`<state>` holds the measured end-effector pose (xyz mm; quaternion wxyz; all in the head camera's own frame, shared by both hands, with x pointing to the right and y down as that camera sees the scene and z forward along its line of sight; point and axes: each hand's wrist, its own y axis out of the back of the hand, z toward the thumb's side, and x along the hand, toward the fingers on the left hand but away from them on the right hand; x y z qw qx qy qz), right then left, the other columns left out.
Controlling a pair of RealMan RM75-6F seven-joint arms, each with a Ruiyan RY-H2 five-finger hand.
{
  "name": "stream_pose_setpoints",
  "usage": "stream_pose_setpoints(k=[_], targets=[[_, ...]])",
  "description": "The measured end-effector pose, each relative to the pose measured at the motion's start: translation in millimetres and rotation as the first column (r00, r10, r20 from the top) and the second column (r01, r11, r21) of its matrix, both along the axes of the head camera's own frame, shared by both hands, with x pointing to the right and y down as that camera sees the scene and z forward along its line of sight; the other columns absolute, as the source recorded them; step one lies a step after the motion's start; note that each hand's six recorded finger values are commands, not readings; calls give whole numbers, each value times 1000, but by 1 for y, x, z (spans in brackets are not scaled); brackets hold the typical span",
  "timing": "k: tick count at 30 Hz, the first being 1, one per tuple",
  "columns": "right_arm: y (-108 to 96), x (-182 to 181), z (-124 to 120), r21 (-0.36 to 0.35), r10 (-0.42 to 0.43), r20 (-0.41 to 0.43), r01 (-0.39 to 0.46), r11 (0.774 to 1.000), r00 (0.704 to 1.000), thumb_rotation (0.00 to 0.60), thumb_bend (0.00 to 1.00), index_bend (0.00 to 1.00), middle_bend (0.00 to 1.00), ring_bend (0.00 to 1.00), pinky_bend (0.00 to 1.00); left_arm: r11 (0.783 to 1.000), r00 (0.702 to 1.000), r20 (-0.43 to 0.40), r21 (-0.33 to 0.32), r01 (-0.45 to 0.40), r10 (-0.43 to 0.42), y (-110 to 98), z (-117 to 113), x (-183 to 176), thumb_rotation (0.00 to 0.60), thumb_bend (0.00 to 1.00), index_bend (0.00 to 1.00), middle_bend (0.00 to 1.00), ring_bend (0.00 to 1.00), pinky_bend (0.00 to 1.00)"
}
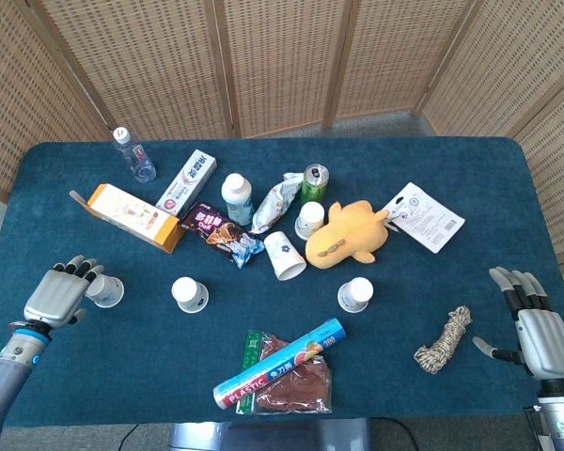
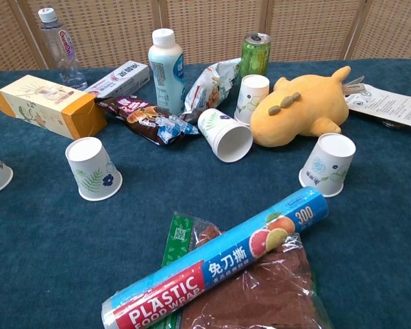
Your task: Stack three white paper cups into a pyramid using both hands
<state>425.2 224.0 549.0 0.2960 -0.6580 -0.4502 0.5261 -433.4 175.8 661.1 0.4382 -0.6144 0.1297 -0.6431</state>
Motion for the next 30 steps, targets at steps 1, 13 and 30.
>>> stream_pose_setpoints(k=[1,13,30], targets=[[0,0,0,0,0,1,0,1000,1000,600,0,0,0,0,0,1000,1000,1,4,-1,1,0,0,0,600,282,266,283,244,395],[0,0,0,-2,0,5,0,1000,1000,600,0,0,0,0,0,998,1000,6,63,14,-15,-2,3,5,600,310,396,424,377,494],[1,-2,1,-5,-6,6,6,1000,1000,600,0,0,0,0,0,991,990,-139,127,33,-15,-19,-9,62,600,310,412,435,392,490]])
